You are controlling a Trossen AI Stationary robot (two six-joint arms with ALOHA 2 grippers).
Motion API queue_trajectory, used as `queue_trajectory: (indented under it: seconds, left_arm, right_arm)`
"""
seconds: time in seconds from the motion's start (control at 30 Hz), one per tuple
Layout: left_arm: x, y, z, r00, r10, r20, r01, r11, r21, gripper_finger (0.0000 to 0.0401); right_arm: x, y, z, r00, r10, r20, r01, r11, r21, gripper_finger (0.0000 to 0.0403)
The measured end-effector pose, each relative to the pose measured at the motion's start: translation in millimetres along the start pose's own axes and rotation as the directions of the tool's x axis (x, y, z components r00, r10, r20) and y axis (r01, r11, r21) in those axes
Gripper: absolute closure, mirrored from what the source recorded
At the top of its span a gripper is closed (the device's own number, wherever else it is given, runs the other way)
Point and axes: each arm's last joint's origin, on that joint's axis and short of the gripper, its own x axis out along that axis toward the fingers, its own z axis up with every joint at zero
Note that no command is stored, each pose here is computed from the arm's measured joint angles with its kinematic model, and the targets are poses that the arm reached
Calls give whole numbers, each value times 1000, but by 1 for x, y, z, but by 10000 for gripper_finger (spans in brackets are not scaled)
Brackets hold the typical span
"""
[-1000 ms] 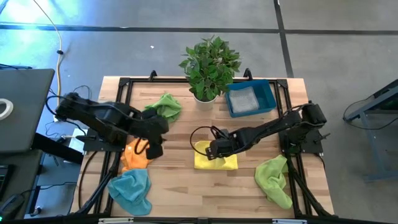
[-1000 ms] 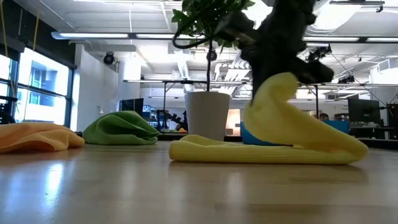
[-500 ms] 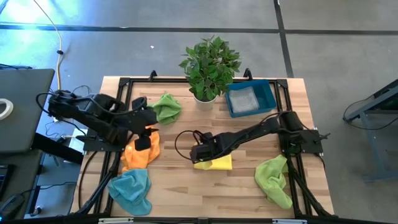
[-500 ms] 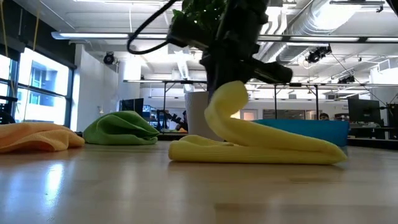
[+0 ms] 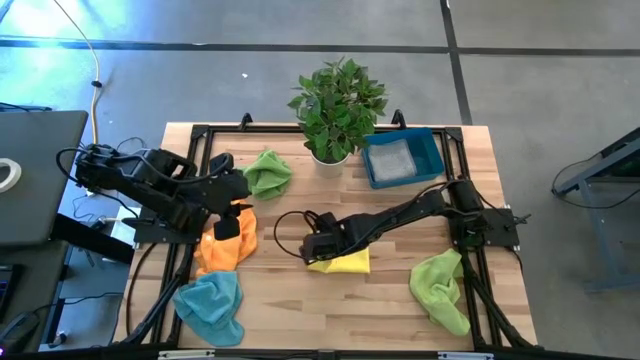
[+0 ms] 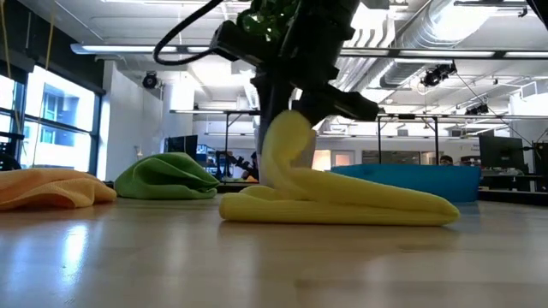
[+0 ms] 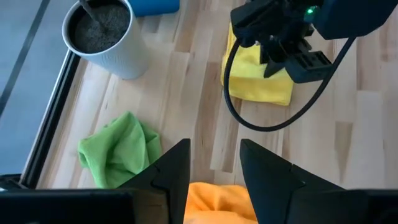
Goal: Sort microfiber towel by color & place in baskets
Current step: Fold the yellow towel, then stack the yellow towel on top of gray towel into the blue bin
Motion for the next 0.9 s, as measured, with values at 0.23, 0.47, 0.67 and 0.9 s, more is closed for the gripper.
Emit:
queue_trajectory:
  seconds: [0.23, 0.47, 0.67, 0.9]
  left_arm:
    - [0, 0, 0, 1000, 13, 5, -13, 1000, 10, 270]
    - [0, 0, 0, 1000, 13, 4, -14, 999, 36, 270]
    - [0, 1, -1, 1000, 16, -3, -16, 999, 47, 270]
    - [0, 1, -1, 1000, 16, -4, -16, 999, 48, 270]
  right_arm:
    - [-4, 0, 2, 1000, 1, 20, 2, 990, -144, 248]
    - [-24, 0, -22, 1000, -15, -23, 1, 862, -507, 252]
    - [-21, 4, -60, 998, -34, -52, -19, 630, -776, 265]
    - [0, 2, -76, 996, -80, -46, 11, 599, -801, 265]
